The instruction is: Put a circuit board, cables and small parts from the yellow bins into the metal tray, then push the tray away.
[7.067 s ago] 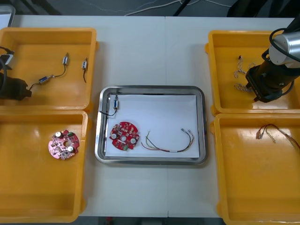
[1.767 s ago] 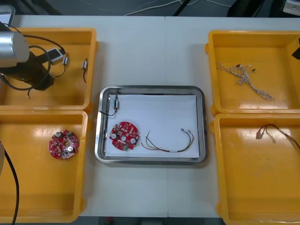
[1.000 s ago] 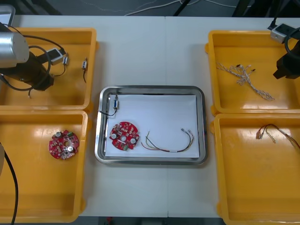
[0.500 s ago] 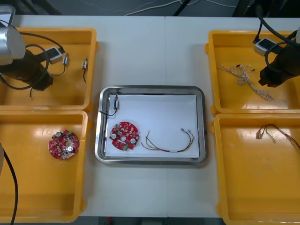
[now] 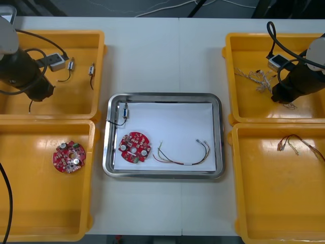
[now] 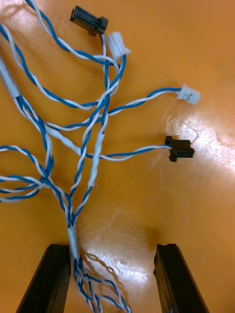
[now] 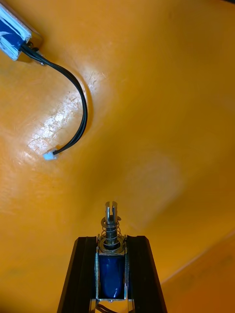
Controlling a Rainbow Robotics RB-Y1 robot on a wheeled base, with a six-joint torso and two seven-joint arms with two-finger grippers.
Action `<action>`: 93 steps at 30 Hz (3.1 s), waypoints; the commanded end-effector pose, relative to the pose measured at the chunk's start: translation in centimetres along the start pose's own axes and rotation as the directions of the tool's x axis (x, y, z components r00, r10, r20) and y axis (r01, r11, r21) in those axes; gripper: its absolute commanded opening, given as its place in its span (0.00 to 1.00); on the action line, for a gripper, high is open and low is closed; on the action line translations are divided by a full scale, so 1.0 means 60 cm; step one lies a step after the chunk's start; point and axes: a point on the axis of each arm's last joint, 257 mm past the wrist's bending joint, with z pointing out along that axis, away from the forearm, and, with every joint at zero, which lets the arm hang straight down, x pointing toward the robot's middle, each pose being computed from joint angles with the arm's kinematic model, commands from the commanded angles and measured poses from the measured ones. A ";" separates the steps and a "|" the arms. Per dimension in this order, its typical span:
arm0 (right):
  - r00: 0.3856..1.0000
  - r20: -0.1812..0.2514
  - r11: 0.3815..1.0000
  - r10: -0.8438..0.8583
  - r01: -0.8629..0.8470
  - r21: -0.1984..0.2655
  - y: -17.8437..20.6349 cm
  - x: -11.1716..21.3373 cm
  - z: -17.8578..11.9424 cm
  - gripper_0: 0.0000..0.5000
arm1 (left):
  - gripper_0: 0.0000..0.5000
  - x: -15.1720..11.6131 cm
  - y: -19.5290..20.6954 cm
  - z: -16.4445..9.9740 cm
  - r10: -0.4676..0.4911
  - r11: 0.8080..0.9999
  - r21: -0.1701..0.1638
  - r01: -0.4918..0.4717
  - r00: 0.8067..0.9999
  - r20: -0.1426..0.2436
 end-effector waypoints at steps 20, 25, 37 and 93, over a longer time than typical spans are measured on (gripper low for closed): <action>0.997 0.026 0.997 -0.077 0.077 0.012 0.013 -0.020 0.011 0.00 | 0.00 -0.019 0.036 -0.214 -0.499 0.866 -0.028 0.499 0.867 0.015; 0.990 0.020 0.988 -0.140 0.138 0.073 -0.009 -0.034 -0.016 0.00 | 0.00 -0.023 0.032 -0.232 -0.583 0.811 -0.017 0.585 0.810 0.057; 0.971 -0.066 0.966 -0.229 0.235 0.107 -0.036 -0.025 -0.141 0.00 | 0.00 0.017 -0.005 -0.242 -0.717 0.684 -0.048 0.728 0.683 0.141; 0.970 0.059 0.965 -0.235 0.225 0.136 -0.108 -0.124 -0.488 0.00 | 0.00 0.036 -0.079 -0.251 -0.737 0.631 -0.060 0.774 0.621 0.265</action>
